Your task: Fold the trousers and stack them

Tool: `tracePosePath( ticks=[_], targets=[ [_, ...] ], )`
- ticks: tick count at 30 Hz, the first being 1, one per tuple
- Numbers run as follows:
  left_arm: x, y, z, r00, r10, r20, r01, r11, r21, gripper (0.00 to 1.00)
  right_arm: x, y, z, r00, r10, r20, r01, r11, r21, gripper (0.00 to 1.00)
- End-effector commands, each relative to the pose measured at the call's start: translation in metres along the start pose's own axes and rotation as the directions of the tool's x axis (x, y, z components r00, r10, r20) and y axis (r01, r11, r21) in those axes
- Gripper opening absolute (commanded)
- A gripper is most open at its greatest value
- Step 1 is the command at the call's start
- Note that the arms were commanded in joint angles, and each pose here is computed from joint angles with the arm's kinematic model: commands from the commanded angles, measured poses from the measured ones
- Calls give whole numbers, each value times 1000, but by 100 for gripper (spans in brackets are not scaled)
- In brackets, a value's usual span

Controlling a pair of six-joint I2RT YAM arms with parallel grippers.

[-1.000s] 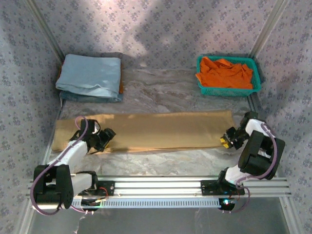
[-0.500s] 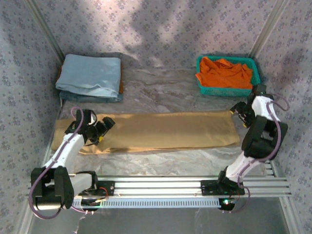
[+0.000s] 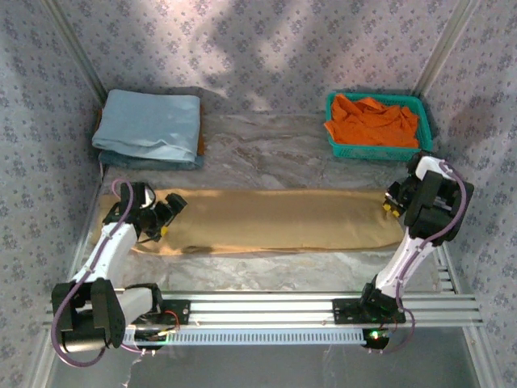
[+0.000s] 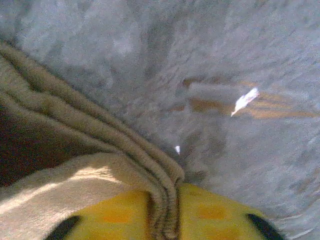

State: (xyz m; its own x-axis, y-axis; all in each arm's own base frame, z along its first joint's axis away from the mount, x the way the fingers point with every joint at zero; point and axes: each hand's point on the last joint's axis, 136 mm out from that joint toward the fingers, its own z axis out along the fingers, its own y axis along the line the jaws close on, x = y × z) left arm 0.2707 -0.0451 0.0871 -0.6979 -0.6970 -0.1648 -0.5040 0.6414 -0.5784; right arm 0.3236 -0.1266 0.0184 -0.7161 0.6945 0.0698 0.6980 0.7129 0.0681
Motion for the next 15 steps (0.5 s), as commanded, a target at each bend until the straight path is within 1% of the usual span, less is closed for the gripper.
tracePosePath(
  ticks=[1, 2, 6, 11, 15],
  targets=[
    [-4, -9, -7, 1000, 20, 0, -20, 999, 30, 97, 32, 21, 9, 993, -37, -115, 27, 996, -81, 2],
    [-4, -10, -8, 1000, 18, 1, -18, 999, 32, 97, 33, 25, 5, 993, -35, -110, 24, 995, -100, 0],
    [-4, -13, -10, 1000, 14, -4, -14, 999, 39, 97, 37, 41, -20, 998, -6, -57, -6, 978, -211, 0],
    [-7, -20, -19, 1000, 22, 7, -23, 998, 55, 96, 50, 52, -59, 1000, 16, 26, -8, 958, -285, 0],
    [-12, -29, -26, 999, 31, 17, -32, 997, 68, 96, 66, 62, -85, 997, -12, 78, 36, 949, -315, 0]
  ],
)
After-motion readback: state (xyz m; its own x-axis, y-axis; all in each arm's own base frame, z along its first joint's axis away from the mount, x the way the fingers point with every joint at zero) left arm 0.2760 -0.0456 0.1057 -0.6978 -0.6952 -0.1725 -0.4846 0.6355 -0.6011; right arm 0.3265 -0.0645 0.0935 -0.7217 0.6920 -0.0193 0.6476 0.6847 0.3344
